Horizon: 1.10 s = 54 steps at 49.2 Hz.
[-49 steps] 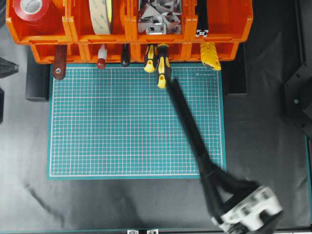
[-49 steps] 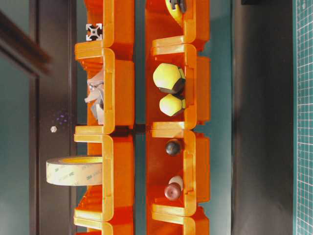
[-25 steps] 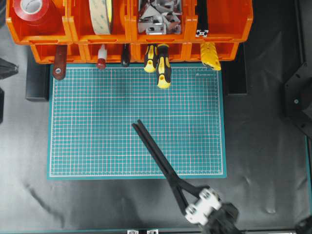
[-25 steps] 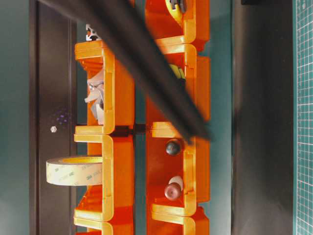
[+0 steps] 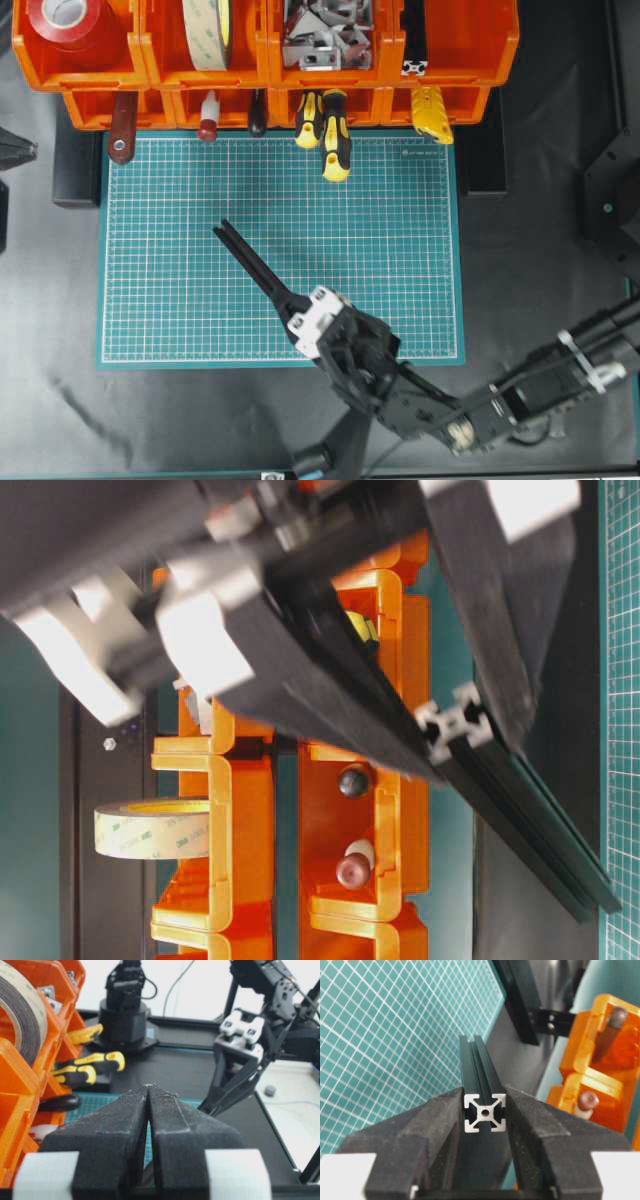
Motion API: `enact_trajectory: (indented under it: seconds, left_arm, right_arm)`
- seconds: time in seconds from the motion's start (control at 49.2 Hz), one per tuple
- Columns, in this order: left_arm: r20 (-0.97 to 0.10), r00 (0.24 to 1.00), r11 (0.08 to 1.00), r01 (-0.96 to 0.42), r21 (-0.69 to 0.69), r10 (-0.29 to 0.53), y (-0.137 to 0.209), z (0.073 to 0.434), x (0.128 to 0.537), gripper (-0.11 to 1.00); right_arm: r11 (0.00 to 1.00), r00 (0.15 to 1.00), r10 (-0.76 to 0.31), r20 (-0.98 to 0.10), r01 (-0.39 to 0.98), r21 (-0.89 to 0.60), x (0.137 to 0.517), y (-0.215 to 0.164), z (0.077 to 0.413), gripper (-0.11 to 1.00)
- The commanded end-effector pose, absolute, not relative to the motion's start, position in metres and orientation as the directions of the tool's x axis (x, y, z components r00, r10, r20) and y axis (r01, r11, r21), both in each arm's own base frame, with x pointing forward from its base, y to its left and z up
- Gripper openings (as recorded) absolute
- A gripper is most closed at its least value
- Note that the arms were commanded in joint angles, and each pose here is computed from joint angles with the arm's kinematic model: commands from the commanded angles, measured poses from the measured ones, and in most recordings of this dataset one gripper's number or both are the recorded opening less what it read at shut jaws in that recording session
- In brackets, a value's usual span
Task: Pick frame from container rack with right arm.
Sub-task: 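Swing the held bar over the mat and lower it with the right gripper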
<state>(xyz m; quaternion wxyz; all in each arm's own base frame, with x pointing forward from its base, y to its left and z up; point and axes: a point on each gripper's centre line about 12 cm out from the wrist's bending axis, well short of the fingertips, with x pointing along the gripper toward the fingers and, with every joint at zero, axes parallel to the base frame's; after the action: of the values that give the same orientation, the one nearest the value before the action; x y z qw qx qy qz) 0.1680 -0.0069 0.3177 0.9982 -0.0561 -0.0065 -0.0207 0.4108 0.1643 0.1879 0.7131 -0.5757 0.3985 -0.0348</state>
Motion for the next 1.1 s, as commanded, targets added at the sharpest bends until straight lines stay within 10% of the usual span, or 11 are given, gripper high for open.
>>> enact_trajectory:
  seconds: [0.0, 1.077]
  left_arm:
    - [0.037, 0.998, 0.993, 0.045, -0.112, -0.041, -0.007, 0.328, 0.170, 0.00]
    - [0.017, 0.999, 0.993, 0.039, -0.109, -0.038, -0.007, 0.323, 0.173, 0.00]
  right_arm:
    - [0.348, 0.695, -0.491, -0.525, -0.396, -0.850, 0.416, 0.157, 0.196, 0.25]
    - [0.341, 0.656, -0.441, -0.613, -0.509, -0.790, 0.422, 0.147, 0.156, 0.25]
